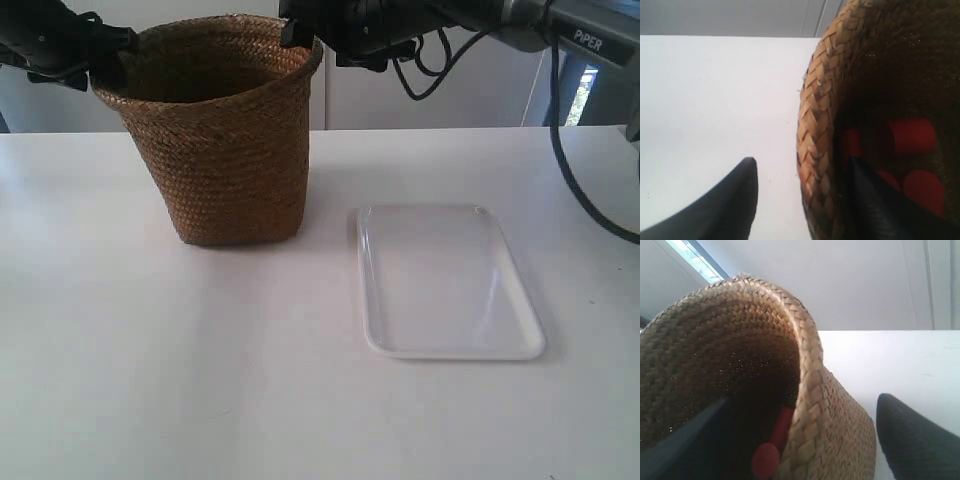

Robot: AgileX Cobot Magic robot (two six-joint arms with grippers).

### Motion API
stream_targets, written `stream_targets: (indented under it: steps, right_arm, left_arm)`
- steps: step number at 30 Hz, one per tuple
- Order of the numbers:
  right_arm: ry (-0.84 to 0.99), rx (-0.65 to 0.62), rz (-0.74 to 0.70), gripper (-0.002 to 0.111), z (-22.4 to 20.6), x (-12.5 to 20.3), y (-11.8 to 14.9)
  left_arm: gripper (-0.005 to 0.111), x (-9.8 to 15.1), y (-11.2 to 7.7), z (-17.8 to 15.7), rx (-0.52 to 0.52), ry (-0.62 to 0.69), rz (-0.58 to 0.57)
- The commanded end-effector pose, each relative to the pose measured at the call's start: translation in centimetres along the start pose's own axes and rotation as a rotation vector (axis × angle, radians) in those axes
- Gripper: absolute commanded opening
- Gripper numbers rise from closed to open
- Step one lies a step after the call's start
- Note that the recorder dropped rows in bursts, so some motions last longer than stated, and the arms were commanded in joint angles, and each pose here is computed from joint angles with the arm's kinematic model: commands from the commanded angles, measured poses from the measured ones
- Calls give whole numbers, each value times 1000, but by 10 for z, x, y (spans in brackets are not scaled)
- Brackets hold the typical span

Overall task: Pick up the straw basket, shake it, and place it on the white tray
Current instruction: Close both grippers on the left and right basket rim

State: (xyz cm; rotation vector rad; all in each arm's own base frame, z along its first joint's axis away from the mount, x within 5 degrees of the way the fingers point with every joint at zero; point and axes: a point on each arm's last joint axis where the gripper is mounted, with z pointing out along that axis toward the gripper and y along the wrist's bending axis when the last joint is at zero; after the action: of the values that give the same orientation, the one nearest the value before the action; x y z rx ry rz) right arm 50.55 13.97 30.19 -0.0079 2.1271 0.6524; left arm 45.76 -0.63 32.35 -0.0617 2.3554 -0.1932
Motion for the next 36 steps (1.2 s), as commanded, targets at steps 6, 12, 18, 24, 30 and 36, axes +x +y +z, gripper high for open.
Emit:
stream_targets:
  steps: [6,12,18,24,30,36]
  right_arm:
    - [49,14,-2,73,8,9,-6]
    - [46,34,-24,70,8,8,-8]
    - [48,39,-26,52,8,8,-8]
    - [49,37,-55,21,8,8,-8]
    - [18,28,-187,0,7,5,-3]
    - [-9,18,-210,0,3,-2,6]
  left_arm:
    - [58,-3,0,-3,8,-21,-8]
    - [58,-3,0,-3,8,-21,-8]
    - [58,-3,0,-3,8,-21,-8]
    - [49,-3,-1,-2,20,-19,-17]
    - [12,-3,-5,0,27,-27,0]
    - [0,-3,-5,0,27,-34,8]
